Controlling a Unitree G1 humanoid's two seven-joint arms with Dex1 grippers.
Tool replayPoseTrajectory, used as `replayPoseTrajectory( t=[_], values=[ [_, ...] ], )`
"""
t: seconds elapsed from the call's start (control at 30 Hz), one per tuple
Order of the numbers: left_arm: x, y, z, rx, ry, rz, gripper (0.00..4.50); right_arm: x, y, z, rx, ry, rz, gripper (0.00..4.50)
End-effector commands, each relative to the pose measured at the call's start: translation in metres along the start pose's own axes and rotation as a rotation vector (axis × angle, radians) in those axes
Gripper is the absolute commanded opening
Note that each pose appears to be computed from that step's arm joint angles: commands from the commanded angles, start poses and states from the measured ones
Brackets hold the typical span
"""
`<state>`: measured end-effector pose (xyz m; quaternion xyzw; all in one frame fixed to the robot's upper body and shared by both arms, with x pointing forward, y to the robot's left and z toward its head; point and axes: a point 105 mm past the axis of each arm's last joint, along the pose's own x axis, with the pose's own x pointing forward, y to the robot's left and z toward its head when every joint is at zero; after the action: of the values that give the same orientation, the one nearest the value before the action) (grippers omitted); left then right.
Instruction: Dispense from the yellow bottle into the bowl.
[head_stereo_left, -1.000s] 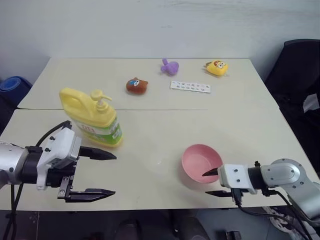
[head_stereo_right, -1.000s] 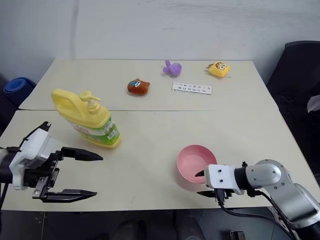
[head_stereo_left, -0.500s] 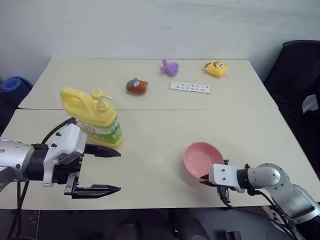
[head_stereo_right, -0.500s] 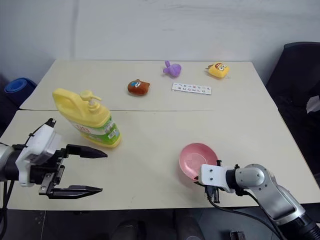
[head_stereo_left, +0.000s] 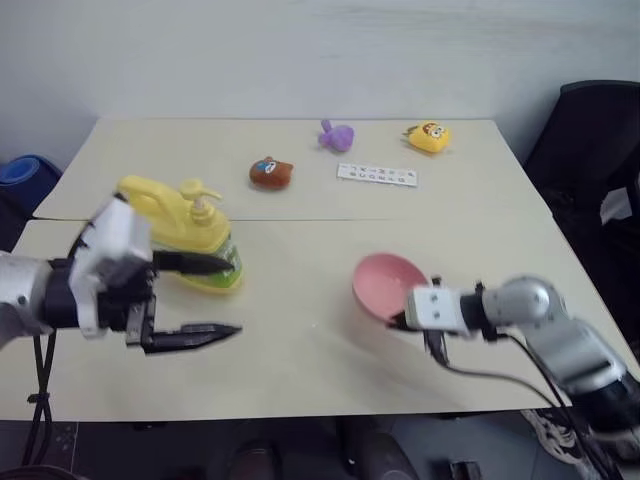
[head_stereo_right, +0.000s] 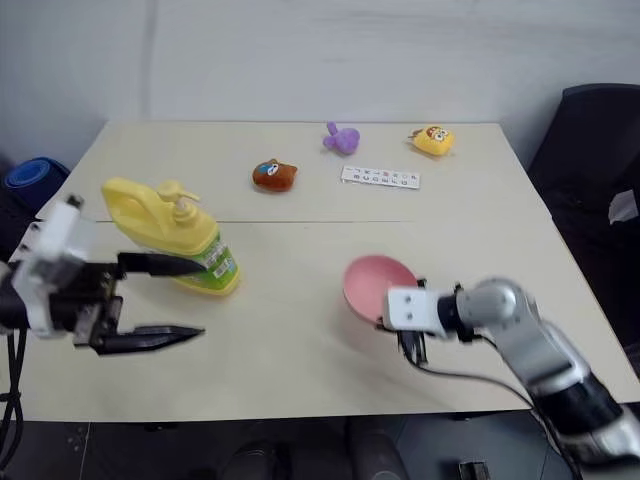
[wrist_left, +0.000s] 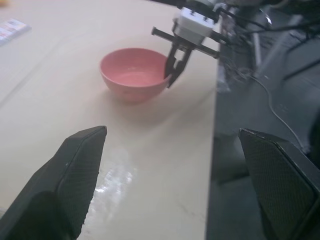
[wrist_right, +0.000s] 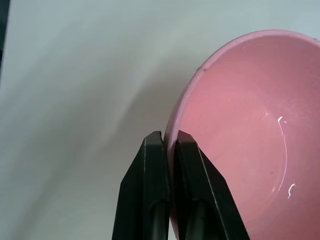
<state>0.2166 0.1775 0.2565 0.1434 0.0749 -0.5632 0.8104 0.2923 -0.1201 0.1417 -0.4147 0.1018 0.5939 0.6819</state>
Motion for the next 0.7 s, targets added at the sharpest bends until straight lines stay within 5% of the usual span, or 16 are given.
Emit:
replayPoseTrajectory(
  t=[0.03,0.17,0.27,0.4,0.7],
  values=[
    [-0.023,0.021,0.026,0.031,-0.100,0.129,4.50,-0.001,-0.022,0.032,-0.053,-0.056,0.061,0.02],
    [-0.045,0.045,0.040,0.086,-0.135,0.254,4.50,0.016,-0.050,0.074,-0.139,-0.103,0.156,0.02],
    [-0.054,0.059,0.038,0.076,-0.132,0.300,3.91,0.026,-0.063,0.097,-0.194,-0.116,0.205,0.00],
    [-0.061,0.079,0.031,0.099,-0.119,0.313,2.75,0.050,-0.082,0.135,-0.279,-0.111,0.232,0.00],
    [-0.052,0.095,0.029,0.140,-0.102,0.293,0.10,0.067,-0.098,0.169,-0.367,-0.124,0.231,0.00]
  ],
)
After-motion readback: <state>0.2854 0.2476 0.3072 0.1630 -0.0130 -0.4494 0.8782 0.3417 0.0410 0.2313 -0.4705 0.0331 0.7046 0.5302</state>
